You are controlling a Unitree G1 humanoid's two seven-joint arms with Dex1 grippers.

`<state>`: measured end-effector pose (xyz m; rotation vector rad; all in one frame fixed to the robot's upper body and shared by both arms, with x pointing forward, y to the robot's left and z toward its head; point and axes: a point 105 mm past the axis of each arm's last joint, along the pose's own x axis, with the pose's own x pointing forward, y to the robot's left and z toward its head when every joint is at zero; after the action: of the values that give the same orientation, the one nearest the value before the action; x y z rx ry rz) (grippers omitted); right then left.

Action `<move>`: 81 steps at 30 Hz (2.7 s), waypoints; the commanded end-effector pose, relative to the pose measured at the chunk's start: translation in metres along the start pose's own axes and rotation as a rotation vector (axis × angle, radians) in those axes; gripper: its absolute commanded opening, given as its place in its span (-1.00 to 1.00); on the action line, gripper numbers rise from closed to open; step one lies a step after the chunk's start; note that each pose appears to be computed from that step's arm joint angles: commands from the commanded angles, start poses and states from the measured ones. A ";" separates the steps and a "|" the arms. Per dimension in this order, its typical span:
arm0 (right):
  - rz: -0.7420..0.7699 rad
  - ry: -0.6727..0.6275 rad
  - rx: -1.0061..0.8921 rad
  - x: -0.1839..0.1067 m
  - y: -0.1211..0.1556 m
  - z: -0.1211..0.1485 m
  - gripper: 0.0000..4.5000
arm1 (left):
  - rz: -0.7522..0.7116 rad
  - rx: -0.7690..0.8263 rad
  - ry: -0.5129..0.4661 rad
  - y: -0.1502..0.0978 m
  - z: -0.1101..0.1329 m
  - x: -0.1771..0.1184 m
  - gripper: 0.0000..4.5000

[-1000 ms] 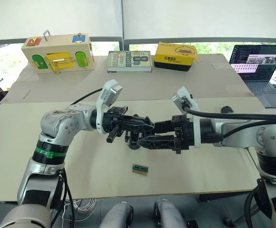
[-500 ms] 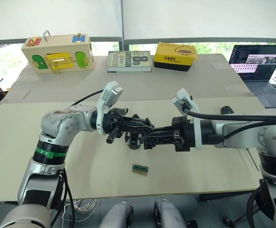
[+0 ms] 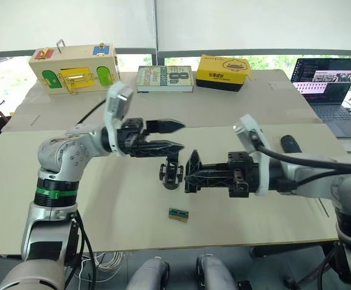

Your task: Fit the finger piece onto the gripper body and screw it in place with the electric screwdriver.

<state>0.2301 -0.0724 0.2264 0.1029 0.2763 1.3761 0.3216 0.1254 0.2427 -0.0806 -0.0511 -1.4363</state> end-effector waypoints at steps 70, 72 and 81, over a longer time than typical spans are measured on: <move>0.057 -0.101 -0.454 0.055 -0.056 -0.023 -0.82 | -0.037 0.213 0.395 0.021 -0.177 0.028 0.03; 0.051 -0.091 -0.445 0.058 -0.059 -0.025 -0.82 | -0.029 0.209 0.408 0.021 -0.180 0.026 0.03; 0.018 -0.037 -0.408 0.063 -0.071 -0.037 -0.82 | -0.027 0.195 0.427 0.021 -0.184 0.024 0.03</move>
<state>0.2981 -0.0297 0.1550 -0.1752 0.0067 1.4167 0.3469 0.0860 0.0749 0.3664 0.0963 -1.4408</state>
